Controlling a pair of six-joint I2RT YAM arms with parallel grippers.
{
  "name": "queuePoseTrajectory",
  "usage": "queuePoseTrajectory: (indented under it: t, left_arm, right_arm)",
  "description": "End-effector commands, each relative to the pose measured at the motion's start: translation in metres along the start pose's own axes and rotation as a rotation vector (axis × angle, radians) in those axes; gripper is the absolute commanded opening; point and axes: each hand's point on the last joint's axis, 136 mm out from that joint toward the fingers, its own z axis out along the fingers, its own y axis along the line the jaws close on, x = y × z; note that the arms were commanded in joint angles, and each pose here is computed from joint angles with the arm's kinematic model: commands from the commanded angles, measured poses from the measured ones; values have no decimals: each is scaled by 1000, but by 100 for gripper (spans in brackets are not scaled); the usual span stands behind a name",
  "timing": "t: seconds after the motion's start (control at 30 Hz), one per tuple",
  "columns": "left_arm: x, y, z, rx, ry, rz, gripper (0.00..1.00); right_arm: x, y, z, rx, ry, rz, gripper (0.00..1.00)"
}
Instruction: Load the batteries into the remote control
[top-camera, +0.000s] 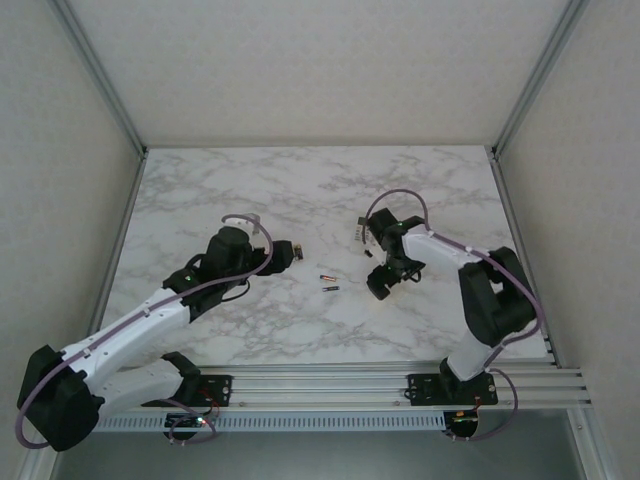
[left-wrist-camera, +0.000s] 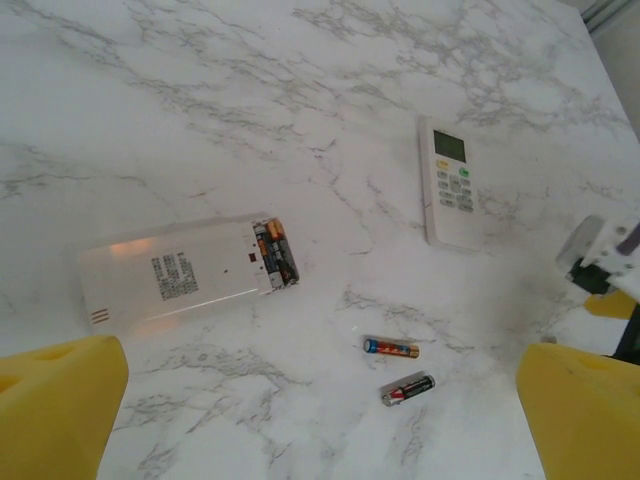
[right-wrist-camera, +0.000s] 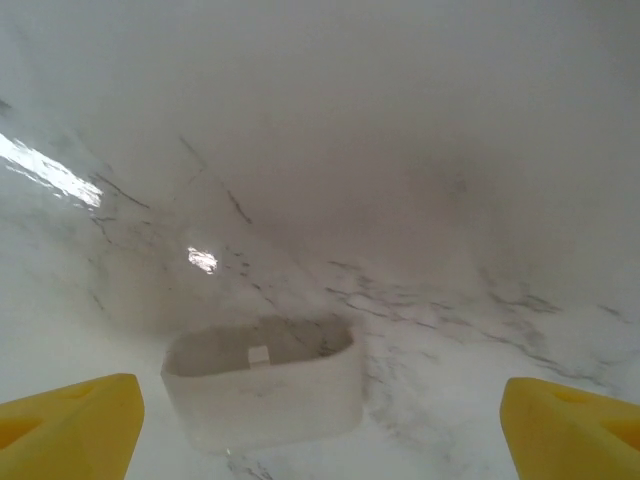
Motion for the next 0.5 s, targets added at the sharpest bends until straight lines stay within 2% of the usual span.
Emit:
queuePoseTrajectory:
  t: [0.0, 0.17, 0.27, 0.47]
  left_arm:
    - [1, 8, -5, -27, -28, -8, 99]
    - [2, 12, -5, -39, -34, -4, 100]
    - [0, 12, -4, -47, -40, -2, 100]
    - [-3, 14, -4, -60, -55, -2, 100]
  right_arm:
    - [11, 12, 9, -60, 56, -35, 92]
    - [22, 16, 24, -80, 127, -47, 86]
    - [25, 18, 28, -91, 167, -53, 69]
    - [30, 19, 31, -104, 230, -62, 55]
